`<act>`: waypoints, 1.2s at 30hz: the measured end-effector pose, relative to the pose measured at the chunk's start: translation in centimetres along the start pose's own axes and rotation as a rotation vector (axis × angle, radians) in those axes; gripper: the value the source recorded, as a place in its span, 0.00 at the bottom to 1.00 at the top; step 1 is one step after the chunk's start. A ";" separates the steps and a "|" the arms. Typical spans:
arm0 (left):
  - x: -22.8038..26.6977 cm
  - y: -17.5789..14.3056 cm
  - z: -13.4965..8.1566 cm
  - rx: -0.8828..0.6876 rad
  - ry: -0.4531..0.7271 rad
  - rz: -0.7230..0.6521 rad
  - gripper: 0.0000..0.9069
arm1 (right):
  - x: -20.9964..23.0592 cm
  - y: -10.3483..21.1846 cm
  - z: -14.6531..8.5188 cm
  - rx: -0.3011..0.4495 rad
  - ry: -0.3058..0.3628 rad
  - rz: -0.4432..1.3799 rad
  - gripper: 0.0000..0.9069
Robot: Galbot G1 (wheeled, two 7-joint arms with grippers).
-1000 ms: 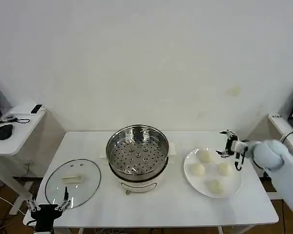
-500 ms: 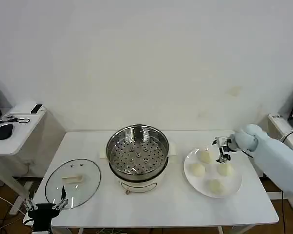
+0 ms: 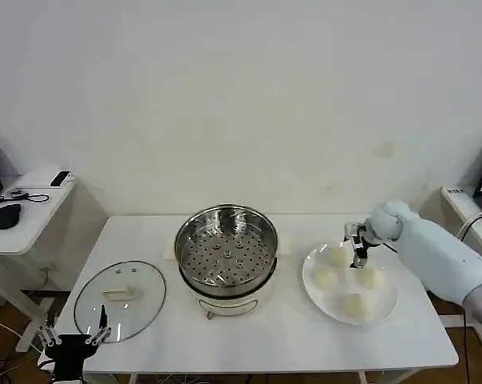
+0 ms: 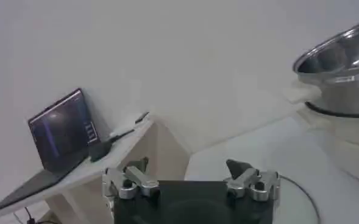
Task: Take steamed baozi put them in steamer then cover it.
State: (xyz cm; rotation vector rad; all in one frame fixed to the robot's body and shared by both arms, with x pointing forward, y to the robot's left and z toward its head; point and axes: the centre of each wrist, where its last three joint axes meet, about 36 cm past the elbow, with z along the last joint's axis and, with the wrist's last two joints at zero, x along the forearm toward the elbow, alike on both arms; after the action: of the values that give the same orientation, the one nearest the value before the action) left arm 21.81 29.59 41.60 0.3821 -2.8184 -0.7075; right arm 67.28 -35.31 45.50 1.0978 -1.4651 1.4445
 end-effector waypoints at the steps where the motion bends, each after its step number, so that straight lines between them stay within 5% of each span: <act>1: 0.0 0.0 0.0 0.000 0.000 0.000 1.00 | -0.1 0.0 -0.1 -0.001 0.001 -0.001 0.89; 9: 0.2 -0.1 0.1 0.001 0.001 -0.003 1.00 | -0.7 -0.3 -0.7 -0.009 0.009 -0.006 0.76; 19: 0.3 -0.1 0.0 0.001 0.000 -0.004 1.00 | 0.4 -0.7 -0.5 -0.008 0.004 -0.007 0.73; 29: 0.1 -0.4 -0.1 0.004 -0.008 0.007 1.00 | 6.3 -2.8 -0.8 0.027 -0.043 0.041 0.73; 36: -0.1 -0.7 -0.3 0.008 -0.018 0.015 1.00 | 12.3 -5.4 -3.8 0.081 -0.111 0.104 0.73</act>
State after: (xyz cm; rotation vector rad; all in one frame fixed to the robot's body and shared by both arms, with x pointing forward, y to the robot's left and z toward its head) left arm 22.12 28.93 41.51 0.3568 -2.8391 -0.7000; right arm 68.36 -32.06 58.97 1.1834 -1.5735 1.5486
